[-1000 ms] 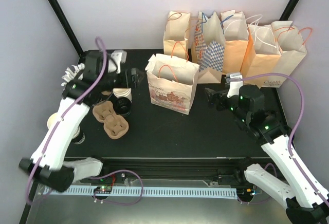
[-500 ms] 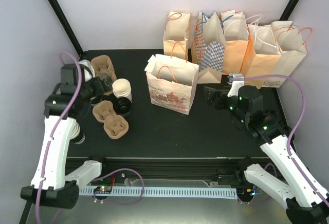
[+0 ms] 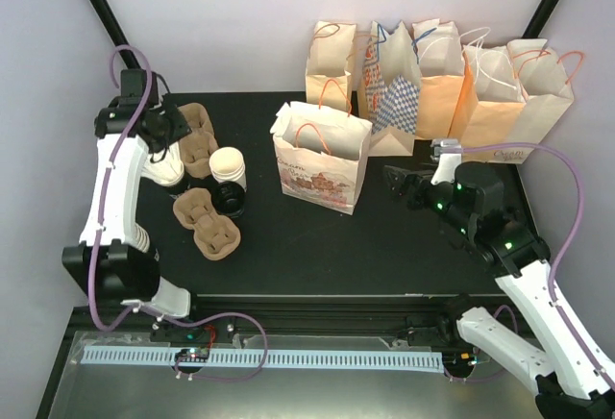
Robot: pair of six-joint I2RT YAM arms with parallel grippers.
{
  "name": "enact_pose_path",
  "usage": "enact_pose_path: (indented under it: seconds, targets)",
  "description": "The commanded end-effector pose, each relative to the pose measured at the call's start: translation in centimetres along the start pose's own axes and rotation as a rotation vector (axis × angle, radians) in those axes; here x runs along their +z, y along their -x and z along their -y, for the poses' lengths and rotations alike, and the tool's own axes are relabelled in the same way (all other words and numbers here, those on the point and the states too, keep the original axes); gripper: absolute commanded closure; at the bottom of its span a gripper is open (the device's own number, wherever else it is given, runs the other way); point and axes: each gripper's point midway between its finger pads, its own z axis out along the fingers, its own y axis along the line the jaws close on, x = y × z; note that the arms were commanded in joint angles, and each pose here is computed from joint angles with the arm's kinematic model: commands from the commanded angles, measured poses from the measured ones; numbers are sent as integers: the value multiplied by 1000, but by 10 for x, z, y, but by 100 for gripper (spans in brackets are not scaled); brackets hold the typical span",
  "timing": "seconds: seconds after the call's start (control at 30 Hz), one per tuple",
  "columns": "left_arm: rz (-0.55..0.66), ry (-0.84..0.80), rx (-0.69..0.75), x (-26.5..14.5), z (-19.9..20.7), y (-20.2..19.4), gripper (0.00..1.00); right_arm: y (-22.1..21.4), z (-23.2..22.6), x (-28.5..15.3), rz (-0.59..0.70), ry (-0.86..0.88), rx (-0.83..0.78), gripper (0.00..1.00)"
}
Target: Pack the takeout coffee
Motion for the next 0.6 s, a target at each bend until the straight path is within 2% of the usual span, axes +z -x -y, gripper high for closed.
enact_pose_path:
  seconds: [0.0, 0.27, 0.57]
  targets:
    - [33, 37, 61, 3, 3, 28, 52, -1, -4, -12, 25, 39, -2, 0]
    - [35, 145, 156, 28, -4, 50, 61, -4, -6, -20, 43, 61, -41, 0]
    - [-2, 235, 206, 52, -16, 55, 62, 1, -9, -19, 57, 70, -66, 0]
